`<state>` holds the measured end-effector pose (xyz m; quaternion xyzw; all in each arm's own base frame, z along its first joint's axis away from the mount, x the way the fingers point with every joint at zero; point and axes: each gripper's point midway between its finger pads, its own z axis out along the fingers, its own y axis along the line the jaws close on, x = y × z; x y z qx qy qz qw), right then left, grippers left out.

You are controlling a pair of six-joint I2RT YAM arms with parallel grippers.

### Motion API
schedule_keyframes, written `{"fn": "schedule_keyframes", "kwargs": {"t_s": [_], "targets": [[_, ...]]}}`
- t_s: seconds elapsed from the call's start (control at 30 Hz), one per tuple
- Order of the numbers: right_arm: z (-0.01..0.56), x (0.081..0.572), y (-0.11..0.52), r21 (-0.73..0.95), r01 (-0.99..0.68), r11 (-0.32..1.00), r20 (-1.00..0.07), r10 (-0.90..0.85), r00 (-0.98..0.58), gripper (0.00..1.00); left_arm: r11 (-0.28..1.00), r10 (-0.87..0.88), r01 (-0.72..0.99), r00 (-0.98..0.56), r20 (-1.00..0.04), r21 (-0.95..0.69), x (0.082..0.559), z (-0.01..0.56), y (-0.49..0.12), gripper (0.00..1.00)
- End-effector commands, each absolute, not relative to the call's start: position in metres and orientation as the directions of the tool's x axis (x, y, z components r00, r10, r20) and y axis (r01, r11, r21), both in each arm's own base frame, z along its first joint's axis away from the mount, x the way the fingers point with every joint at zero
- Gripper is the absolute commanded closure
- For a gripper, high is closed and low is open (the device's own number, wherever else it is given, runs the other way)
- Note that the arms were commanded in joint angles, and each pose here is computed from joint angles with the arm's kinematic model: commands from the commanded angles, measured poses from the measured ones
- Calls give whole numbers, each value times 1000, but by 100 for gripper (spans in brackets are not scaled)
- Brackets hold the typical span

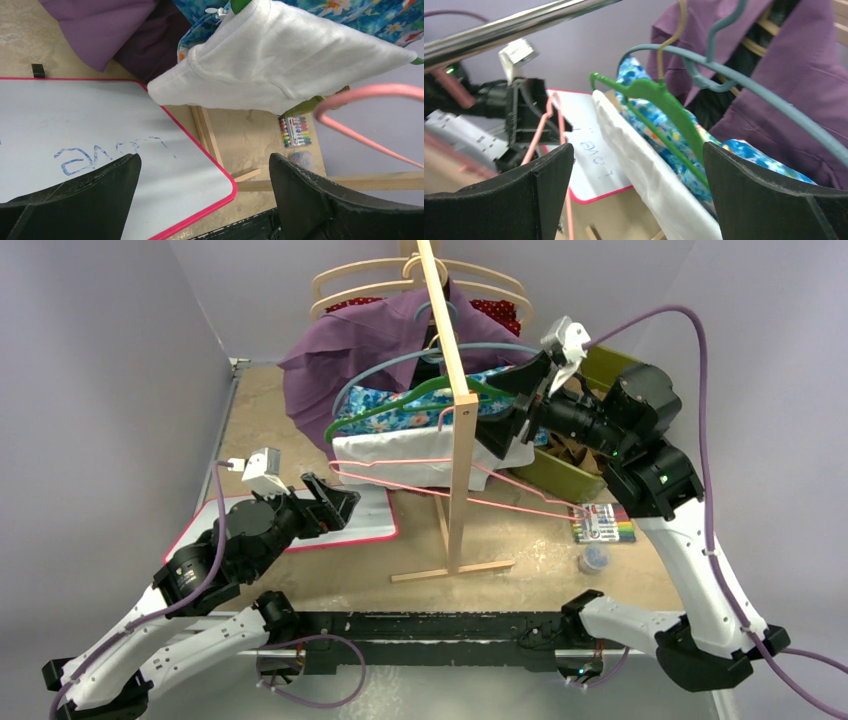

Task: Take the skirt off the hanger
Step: Pick up the hanger from the clothesline.

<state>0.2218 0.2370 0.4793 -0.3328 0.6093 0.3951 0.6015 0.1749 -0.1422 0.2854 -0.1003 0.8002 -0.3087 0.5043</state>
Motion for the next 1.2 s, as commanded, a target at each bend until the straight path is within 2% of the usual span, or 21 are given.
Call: {"fn": "schedule_keyframes", "kwargs": {"t_s": [0.0,0.1,0.33,0.5,0.67,0.83,0.93,1.1,1.17], "targets": [[503,255,225,61,-789,612,-996,91,-7,1,775,-485,176,-450,-750,-607,176,296,-144,0],[501,269,228,28,-779,626,-999,48,3,4,774,-486,178,-449,-750,-608,175,296,-143,0],[501,273,250,-58,-851,523,-998,-14,60,15,785,-485,166,-436,-758,-597,172,298,-133,0],[486,278,264,-65,-887,457,-998,-53,46,19,787,-482,166,-435,-761,-594,172,298,-132,0],[470,268,280,-64,-945,322,-996,-82,40,28,791,-480,161,-433,-763,-590,171,297,-129,0],[464,244,291,-37,-990,133,-996,-84,26,33,794,-482,156,-428,-765,-588,170,297,-126,0],[463,232,298,11,-1000,17,-996,-88,-13,41,795,-480,154,-432,-764,-587,170,296,-126,0],[453,240,296,52,-999,3,-993,-101,-52,63,793,-483,155,-430,-763,-590,169,296,-125,0],[455,238,293,62,-998,-25,-994,-91,-60,69,792,-483,156,-432,-762,-590,169,297,-125,0]]}}
